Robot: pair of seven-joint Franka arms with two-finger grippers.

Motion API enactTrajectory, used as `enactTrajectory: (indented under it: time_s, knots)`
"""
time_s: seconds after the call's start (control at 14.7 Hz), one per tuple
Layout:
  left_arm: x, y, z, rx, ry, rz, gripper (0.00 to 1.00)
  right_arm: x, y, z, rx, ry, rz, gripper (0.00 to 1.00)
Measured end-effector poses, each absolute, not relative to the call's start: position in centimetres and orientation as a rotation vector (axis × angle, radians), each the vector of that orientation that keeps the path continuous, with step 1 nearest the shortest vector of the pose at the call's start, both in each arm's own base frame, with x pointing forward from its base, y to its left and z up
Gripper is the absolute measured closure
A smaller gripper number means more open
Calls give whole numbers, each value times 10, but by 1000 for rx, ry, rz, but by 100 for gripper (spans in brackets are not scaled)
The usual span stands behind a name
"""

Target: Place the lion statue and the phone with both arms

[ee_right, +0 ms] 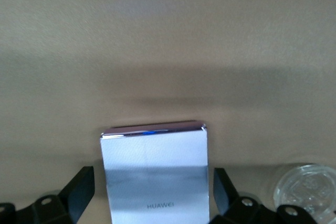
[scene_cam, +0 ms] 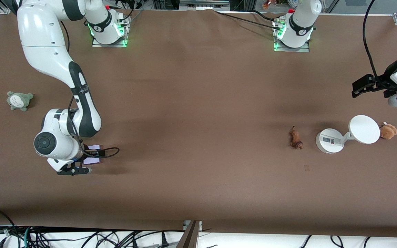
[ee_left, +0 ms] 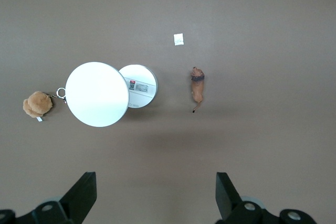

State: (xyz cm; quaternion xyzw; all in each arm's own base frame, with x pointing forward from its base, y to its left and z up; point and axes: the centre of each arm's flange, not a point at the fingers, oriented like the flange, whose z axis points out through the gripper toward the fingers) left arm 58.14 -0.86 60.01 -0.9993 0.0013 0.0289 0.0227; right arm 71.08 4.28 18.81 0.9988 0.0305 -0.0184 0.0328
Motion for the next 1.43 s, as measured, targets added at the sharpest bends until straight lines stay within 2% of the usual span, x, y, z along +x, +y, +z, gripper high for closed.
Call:
enactTrajectory:
  time_s: [0.27, 0.61, 1.02, 1.23, 1.43]
  knots:
    - [585, -7, 603, -3094, 1, 44, 0, 721, 54, 231, 3085, 114, 41, 0]
    - [585, -7, 603, -3094, 2, 37, 0, 709, 54, 322, 3119, 105, -49, 0]
    - [585, -11, 604, -3095, 12, 34, 0, 670, 46, 423, 3128, 131, -226, 0]
    - [585, -11, 604, -3095, 12, 34, 0, 638, 40, 478, 3109, 143, -319, 0]
    - [585, -11, 604, -3095, 12, 34, 0, 616, 44, 529, 3122, 173, -255, 0]
